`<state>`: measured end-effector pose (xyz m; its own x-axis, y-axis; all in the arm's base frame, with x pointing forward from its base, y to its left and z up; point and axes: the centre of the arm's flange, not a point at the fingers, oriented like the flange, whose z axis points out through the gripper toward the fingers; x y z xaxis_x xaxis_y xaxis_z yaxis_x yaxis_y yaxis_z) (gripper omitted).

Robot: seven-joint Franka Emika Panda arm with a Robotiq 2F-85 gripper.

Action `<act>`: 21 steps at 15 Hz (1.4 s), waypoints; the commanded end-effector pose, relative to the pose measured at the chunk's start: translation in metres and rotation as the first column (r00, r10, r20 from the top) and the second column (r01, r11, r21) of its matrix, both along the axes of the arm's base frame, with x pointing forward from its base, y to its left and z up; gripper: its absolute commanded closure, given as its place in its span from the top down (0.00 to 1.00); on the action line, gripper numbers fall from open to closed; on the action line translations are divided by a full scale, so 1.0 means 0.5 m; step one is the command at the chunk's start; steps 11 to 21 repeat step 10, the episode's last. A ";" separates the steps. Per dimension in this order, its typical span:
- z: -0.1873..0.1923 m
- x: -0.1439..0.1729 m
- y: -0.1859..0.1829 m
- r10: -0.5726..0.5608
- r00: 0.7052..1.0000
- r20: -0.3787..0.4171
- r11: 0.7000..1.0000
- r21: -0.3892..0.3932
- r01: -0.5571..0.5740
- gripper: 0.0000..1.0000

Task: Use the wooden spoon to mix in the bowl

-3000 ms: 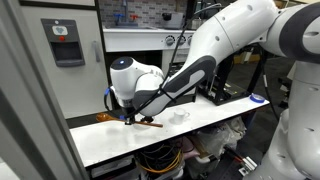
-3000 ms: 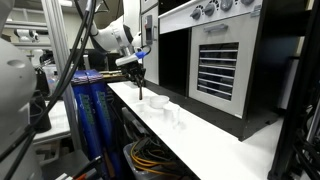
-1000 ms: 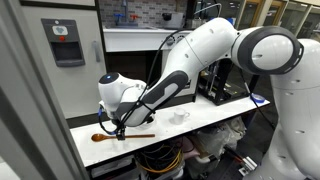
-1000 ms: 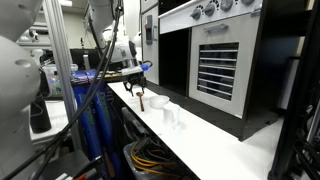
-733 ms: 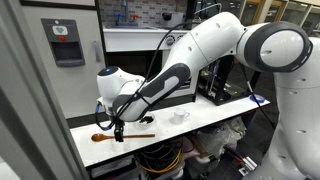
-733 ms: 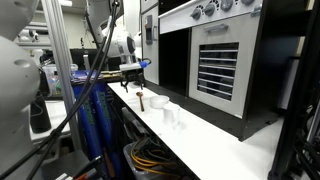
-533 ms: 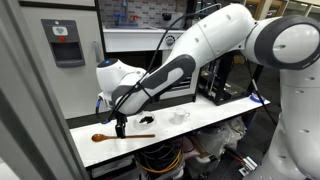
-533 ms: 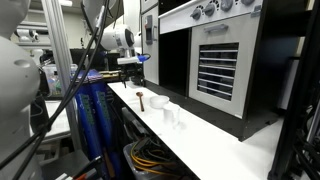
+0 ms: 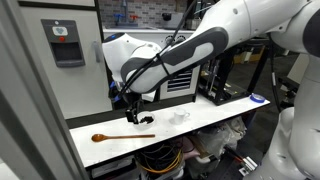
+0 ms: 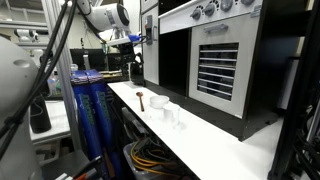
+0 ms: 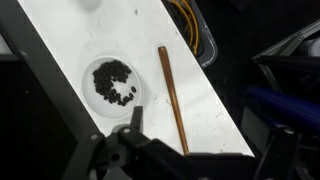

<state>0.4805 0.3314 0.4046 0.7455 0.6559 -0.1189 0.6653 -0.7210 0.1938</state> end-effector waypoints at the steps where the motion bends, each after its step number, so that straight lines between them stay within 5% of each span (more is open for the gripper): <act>1: 0.042 -0.062 -0.053 -0.147 0.989 0.025 0.989 -0.024 0.148 1.00; 6: 0.078 -0.105 -0.090 -0.268 0.961 0.071 0.962 -0.043 0.271 1.00; 21: 0.081 -0.093 -0.075 -0.243 0.967 0.082 0.968 -0.047 0.247 1.00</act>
